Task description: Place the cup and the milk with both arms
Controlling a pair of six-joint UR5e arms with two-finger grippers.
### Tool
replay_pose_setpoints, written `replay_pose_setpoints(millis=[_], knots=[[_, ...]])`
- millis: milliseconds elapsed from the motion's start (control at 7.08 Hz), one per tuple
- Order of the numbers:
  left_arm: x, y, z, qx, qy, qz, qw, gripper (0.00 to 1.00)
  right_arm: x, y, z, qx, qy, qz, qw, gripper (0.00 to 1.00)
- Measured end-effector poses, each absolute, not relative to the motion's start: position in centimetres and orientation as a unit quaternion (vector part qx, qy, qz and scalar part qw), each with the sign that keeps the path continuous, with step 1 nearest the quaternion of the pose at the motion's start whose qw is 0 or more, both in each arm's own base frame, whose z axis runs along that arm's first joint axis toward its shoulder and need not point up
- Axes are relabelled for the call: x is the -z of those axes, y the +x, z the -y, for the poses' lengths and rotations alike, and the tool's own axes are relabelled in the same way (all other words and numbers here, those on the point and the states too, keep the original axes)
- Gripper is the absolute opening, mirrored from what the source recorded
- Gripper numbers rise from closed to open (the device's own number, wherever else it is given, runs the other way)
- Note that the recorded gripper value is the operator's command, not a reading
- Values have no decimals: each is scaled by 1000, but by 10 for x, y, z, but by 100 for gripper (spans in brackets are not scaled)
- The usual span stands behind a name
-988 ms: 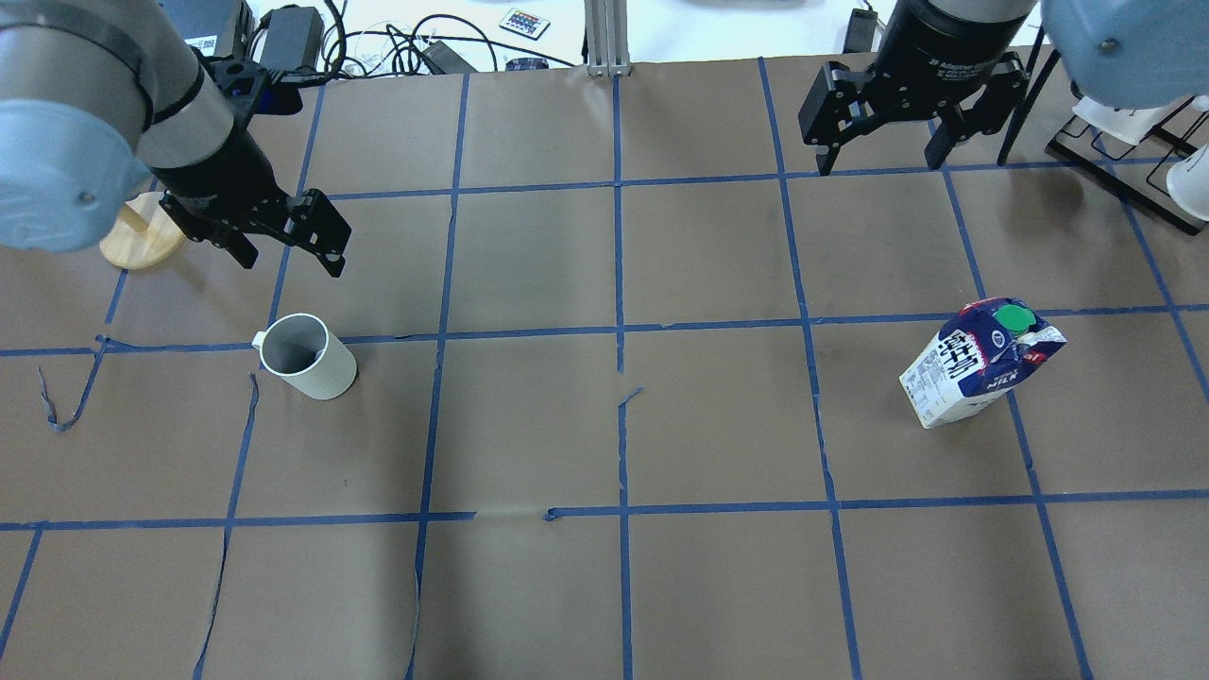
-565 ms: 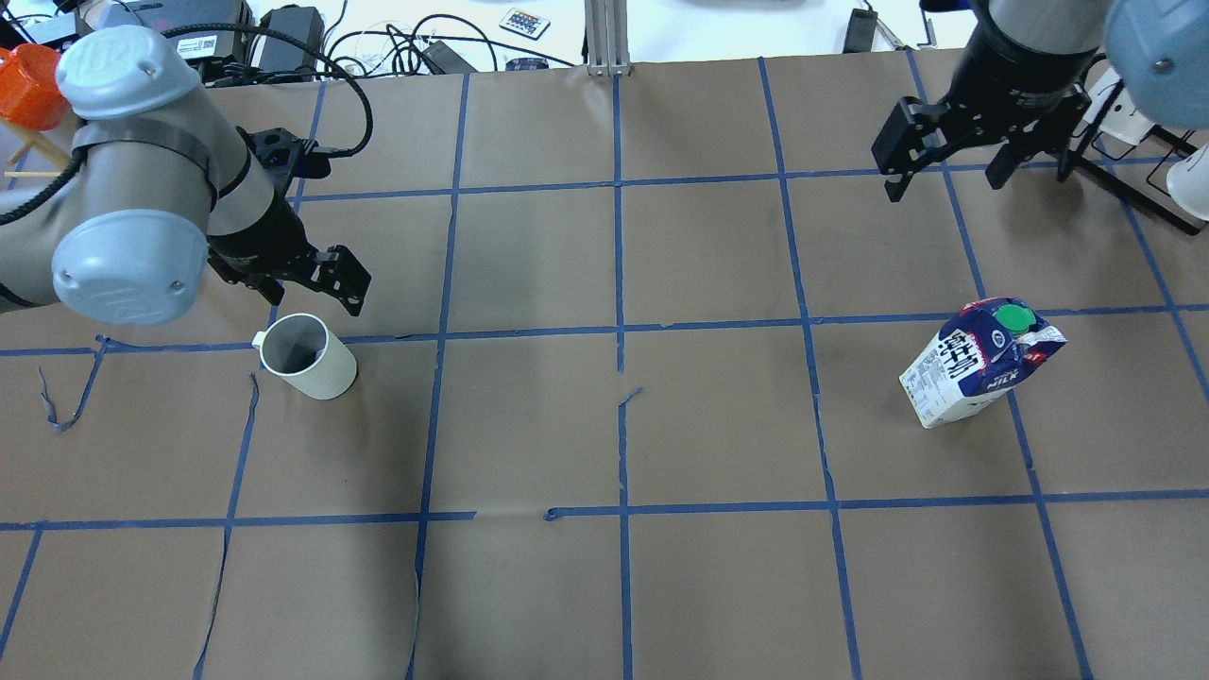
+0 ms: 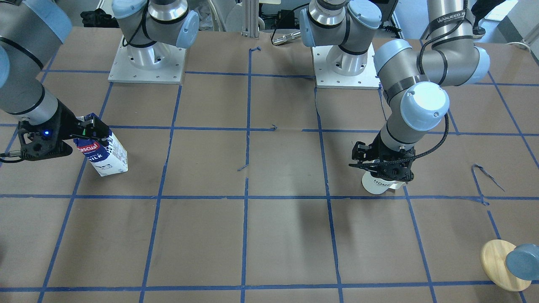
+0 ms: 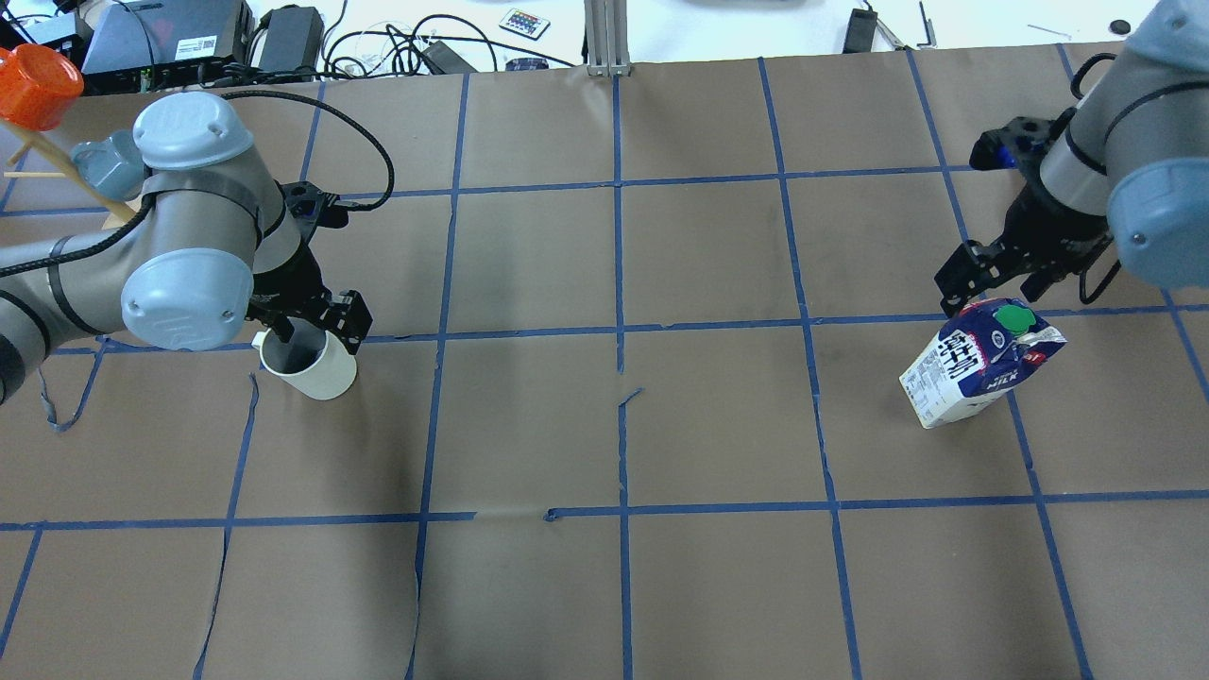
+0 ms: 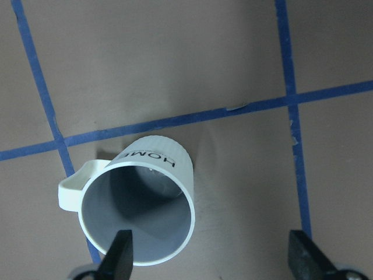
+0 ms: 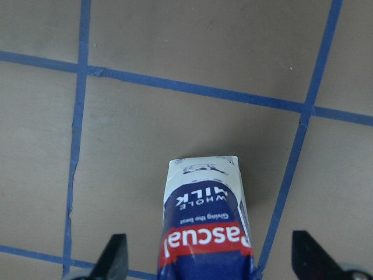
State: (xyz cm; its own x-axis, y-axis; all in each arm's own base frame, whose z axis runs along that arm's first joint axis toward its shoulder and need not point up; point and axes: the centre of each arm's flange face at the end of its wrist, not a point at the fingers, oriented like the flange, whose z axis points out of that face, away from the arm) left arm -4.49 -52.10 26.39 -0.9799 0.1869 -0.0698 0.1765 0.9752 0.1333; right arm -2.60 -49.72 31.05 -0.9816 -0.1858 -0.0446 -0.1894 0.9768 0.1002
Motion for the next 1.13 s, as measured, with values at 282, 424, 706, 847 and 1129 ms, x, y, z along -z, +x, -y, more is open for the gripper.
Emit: replay_pose_setpoints(millis=[282, 424, 706, 847, 1129], knots=[[-256, -45, 523, -68, 101, -992, 39, 0, -292, -29, 488, -57, -100, -993, 9, 89], [-254, -44, 524, -70, 112, -990, 38, 0, -294, -30, 488, -58, -103, -993, 7, 85], [-254, -44, 524, -70, 121, -990, 38, 0, -301, -31, 490, -65, -107, -992, 9, 70], [-260, -45, 525, -65, 120, -990, 39, 0, -306, -31, 491, -71, -108, -992, 11, 60], [-277, -60, 521, -61, 102, -992, 36, 0, -309, -31, 488, -91, -112, -989, 20, 52]])
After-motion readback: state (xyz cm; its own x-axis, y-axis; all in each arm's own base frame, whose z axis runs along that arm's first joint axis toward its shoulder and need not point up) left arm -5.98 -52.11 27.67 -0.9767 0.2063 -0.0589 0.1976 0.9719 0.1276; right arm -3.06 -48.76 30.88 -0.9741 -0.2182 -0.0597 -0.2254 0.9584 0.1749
